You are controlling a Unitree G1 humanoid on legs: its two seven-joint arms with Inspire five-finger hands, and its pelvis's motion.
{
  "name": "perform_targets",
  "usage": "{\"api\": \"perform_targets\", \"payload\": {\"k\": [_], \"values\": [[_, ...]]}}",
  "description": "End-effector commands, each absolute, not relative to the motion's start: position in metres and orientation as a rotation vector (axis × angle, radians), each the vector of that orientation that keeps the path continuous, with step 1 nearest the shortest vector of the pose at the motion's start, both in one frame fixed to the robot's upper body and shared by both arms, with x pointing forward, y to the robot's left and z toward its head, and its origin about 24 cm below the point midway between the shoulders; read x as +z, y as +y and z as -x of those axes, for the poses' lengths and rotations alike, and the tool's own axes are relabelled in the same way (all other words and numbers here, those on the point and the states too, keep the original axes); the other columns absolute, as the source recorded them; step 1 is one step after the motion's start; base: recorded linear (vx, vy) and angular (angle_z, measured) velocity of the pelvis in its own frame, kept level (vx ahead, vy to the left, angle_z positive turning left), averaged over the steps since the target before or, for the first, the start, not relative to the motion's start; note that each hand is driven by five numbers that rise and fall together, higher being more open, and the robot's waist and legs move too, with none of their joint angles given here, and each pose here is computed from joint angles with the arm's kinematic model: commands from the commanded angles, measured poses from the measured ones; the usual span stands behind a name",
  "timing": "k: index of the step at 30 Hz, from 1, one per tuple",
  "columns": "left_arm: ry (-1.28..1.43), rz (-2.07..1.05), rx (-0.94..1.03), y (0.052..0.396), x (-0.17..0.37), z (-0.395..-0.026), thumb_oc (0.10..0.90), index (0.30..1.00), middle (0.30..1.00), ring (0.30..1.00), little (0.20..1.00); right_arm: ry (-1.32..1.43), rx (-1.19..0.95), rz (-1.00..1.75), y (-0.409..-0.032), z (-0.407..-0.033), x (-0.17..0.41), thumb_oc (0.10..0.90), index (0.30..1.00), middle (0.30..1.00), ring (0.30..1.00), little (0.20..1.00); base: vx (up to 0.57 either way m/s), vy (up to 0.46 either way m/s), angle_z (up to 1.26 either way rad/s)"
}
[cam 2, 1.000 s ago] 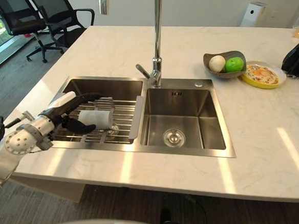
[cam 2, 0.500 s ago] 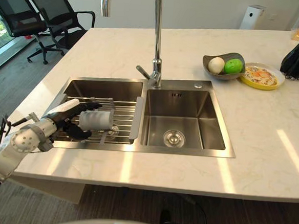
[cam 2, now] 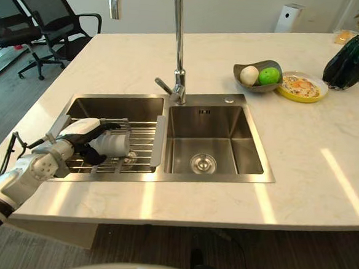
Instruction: Place the dishes in the dishwasher.
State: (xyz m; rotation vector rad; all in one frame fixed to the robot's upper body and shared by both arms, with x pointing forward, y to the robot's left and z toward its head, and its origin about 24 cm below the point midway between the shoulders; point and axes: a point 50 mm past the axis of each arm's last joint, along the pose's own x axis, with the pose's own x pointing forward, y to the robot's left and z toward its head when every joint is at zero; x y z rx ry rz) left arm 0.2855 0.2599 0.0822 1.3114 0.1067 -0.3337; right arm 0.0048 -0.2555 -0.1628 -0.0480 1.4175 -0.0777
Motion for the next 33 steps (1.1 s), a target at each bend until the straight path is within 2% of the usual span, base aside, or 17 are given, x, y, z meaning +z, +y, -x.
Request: {"api": "perform_targets", "payload": {"k": [1, 9, 23, 25, 33], "values": [[-0.111, -1.399, -0.139, 0.26, 0.146, -0.318, 0.8, 0.9, 0.9, 0.9, 0.9, 1.357, -0.011, 0.027, -0.238, -0.021, -0.166, 0.8, 0.9, 0.9, 0.9, 0.9, 0.01, 0.009, -0.2], [0.007, -1.406, -0.115, 0.267, 0.126, -0.327, 0.8, 0.9, 0.9, 0.9, 0.9, 1.365, -0.032, 0.024, -0.241, -0.024, -0.166, 0.8, 0.9, 0.9, 0.9, 0.9, 0.0, 0.005, -0.04], [0.096, -1.402, -0.094, 0.271, 0.124, -0.333, 0.8, 0.9, 0.9, 0.9, 0.9, 1.387, -0.018, 0.016, -0.238, -0.025, -0.167, 0.8, 0.9, 0.9, 0.9, 0.9, 0.0, 0.0, 0.0], [0.094, -1.413, -0.104, 0.27, 0.126, -0.334, 0.4, 0.3, 0.3, 0.3, 0.3, 1.387, -0.012, 0.016, -0.238, -0.027, -0.167, 0.8, 0.9, 0.9, 0.9, 0.9, 0.0, 0.0, 0.0], [0.012, -1.481, -0.117, 0.266, 0.138, -0.332, 0.4, 0.3, 0.3, 0.3, 0.3, 1.368, 0.016, 0.021, -0.234, -0.032, -0.167, 0.8, 0.9, 0.9, 0.9, 0.9, 0.0, 0.0, 0.0]]}}
